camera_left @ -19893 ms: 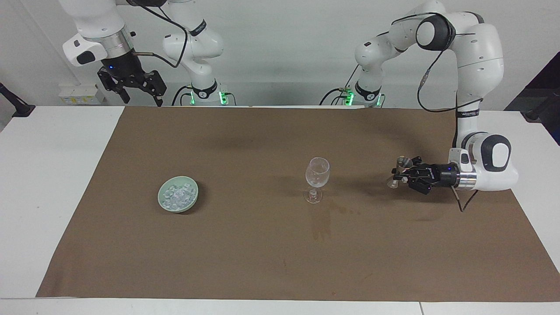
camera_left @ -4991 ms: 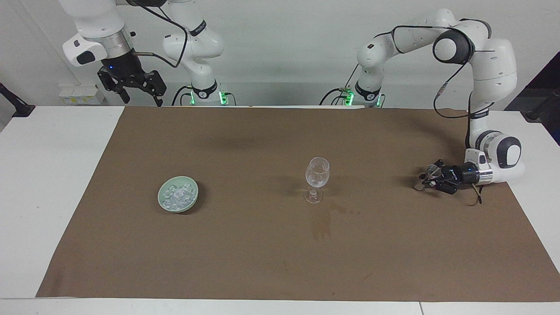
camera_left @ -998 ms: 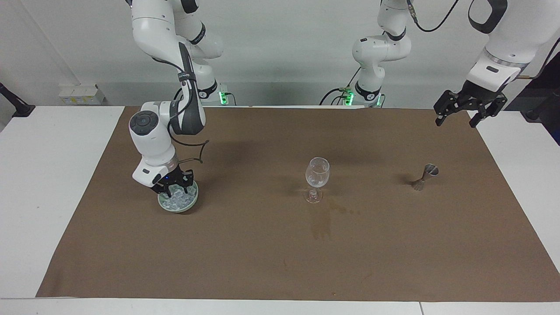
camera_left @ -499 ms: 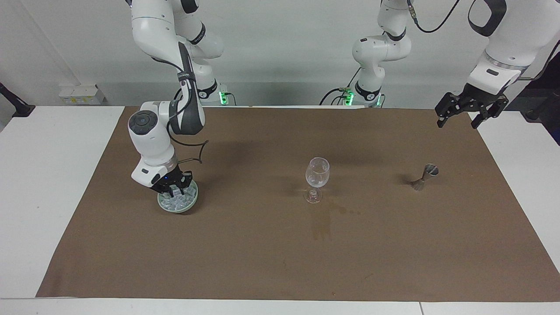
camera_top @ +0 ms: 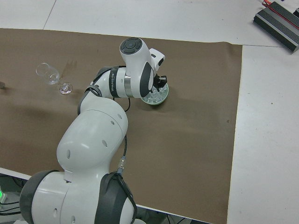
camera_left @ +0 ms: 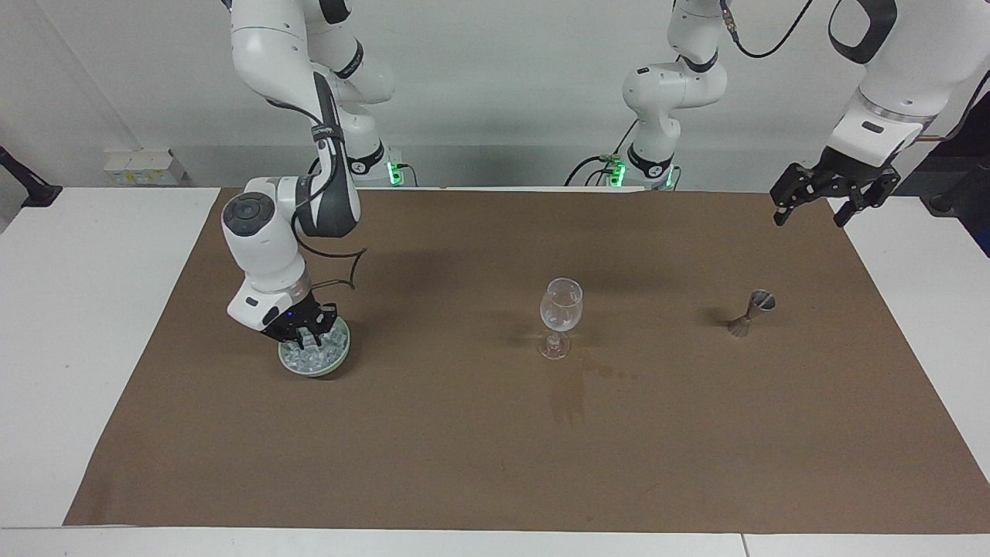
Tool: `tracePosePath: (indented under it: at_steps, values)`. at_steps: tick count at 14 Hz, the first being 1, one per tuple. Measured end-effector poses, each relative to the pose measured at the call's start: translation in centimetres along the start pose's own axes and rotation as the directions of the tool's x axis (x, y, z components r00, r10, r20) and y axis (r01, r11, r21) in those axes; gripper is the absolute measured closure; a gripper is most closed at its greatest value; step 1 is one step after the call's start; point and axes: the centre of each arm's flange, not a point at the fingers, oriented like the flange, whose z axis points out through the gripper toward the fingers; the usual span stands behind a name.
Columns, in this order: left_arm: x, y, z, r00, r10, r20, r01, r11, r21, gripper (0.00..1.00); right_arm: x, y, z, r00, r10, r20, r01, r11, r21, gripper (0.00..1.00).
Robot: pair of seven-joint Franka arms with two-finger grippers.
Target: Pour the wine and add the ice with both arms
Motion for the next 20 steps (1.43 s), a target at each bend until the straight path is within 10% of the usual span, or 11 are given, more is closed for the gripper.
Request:
tracePosePath:
  at_steps: [12,20]
  values:
    - [1.4,3.1,1.3,0.995,0.104,0.006,-0.104,0.994,-0.018,0.0,1.6,-3.0,-10.9,0.986,0.164,0.004,-0.164,0.986,0.009,0.73]
    - [1.4,1.3,1.8,0.997,0.07,0.017,-0.07,0.997,-0.027,0.0,3.5,-15.9,-18.6,0.943,0.33,-0.034,-0.327,0.942,0.07,0.73]
